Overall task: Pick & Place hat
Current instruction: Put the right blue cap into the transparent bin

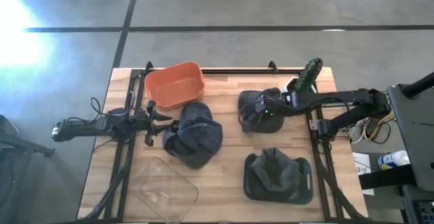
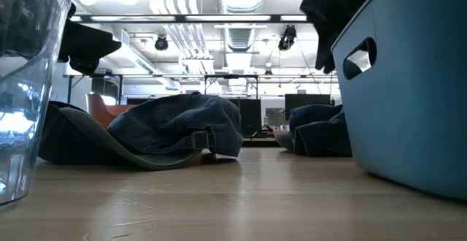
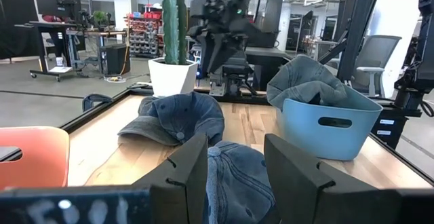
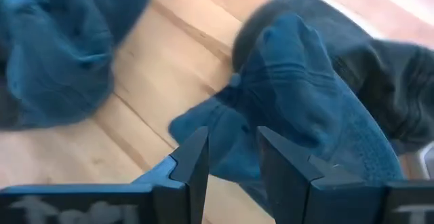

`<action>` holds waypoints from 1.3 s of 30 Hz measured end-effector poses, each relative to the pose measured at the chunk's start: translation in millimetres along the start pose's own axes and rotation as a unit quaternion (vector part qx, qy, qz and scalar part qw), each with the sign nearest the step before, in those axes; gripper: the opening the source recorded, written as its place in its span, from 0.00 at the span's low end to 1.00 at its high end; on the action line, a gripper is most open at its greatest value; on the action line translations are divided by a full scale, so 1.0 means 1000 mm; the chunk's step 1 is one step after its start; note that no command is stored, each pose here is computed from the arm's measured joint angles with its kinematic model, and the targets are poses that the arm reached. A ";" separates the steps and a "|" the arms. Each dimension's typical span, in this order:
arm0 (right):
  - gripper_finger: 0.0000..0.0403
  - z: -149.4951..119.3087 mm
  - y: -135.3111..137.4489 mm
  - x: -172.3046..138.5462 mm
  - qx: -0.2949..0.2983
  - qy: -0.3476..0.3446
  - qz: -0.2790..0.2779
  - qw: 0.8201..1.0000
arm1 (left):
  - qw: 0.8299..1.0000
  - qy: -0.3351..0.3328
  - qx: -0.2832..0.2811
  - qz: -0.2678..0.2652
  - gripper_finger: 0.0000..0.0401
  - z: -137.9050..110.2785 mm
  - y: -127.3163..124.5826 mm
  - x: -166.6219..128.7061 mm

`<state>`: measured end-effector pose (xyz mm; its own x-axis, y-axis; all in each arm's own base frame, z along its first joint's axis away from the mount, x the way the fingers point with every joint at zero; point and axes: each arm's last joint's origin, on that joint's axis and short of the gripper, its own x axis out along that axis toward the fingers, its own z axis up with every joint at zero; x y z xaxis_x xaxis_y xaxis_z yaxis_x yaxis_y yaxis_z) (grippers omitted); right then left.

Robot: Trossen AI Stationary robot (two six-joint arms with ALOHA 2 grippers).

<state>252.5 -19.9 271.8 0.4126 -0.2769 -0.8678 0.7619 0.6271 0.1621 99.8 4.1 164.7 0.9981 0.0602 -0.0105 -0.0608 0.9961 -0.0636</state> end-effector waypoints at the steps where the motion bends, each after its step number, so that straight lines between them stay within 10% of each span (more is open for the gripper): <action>1: 0.30 0.002 -0.001 0.004 0.005 0.011 0.001 1.000 | 1.000 0.000 0.000 0.000 0.35 0.000 0.000 0.000; 12: 0.30 0.022 0.016 0.055 -0.125 0.057 -0.041 0.990 | 1.000 0.000 0.000 0.000 0.35 0.000 0.000 0.000; 29: 0.27 0.086 0.054 0.059 -0.223 0.049 0.058 0.972 | 1.000 0.000 0.000 0.000 0.35 0.000 0.000 0.000; 39: 0.25 0.090 0.030 0.069 -0.246 0.115 0.043 0.962 | 1.000 0.000 0.000 0.000 0.35 0.000 0.000 0.000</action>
<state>348.7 -86.2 259.5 0.2992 -0.0767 -0.9511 0.3788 0.9244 0.0446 99.8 4.1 164.6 0.9981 0.0602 -0.0114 -0.0608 0.9961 -0.0637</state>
